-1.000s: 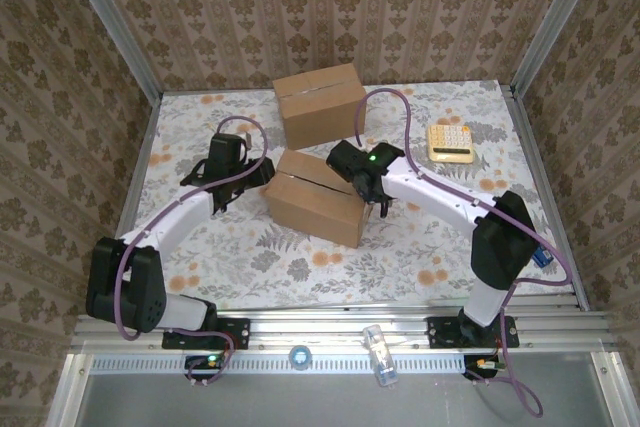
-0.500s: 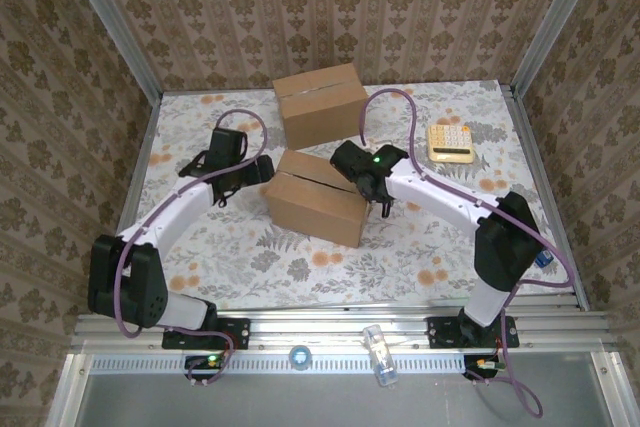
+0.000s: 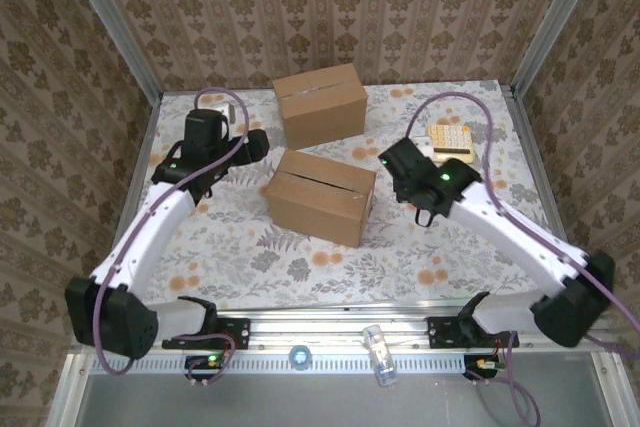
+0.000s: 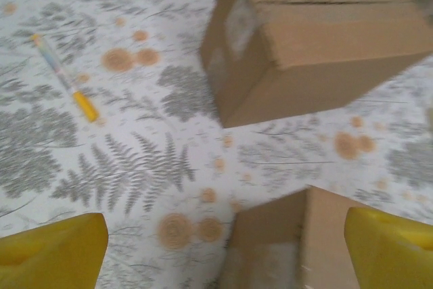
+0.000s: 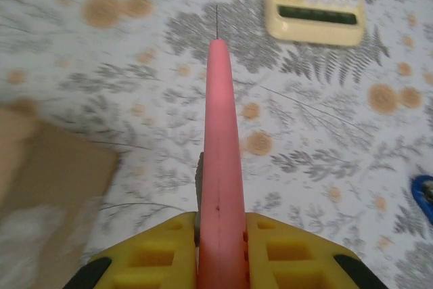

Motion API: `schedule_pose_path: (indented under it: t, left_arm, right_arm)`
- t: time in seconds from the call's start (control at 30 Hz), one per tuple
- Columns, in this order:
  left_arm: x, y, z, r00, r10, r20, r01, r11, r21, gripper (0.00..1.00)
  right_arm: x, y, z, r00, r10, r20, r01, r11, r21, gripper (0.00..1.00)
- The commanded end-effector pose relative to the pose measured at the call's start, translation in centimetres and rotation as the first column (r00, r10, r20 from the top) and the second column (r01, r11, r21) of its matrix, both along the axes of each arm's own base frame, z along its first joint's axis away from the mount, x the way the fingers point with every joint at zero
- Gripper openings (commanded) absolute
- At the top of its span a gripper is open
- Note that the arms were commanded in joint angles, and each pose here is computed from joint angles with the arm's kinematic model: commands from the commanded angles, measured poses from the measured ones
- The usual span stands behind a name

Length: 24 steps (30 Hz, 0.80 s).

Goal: Unpack the express box

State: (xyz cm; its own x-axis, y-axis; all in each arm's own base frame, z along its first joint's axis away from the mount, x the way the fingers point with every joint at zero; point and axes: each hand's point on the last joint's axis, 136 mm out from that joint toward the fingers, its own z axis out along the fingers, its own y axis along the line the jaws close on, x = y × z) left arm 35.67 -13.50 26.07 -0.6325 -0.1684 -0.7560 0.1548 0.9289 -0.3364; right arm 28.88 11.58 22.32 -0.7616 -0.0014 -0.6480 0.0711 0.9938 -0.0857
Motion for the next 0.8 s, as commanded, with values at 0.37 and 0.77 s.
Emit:
schedule_pose_path:
  t: [0.37,0.77]
  left_arm:
    - [-13.6,-17.5,12.0,0.522,-0.699,0.489,0.851,0.465,-0.244,0.97]
    - [-16.8,-20.7,15.9,0.330,-0.685,0.649,0.944,0.217,-0.250,0.99]
  right_arm:
    - [-5.5,8.5,15.0,0.731,0.310,0.608,-0.651,0.584,0.484,0.00]
    - [-8.1,10.4,19.4,0.551,0.274,0.789,-0.823,0.334,0.459,0.00]
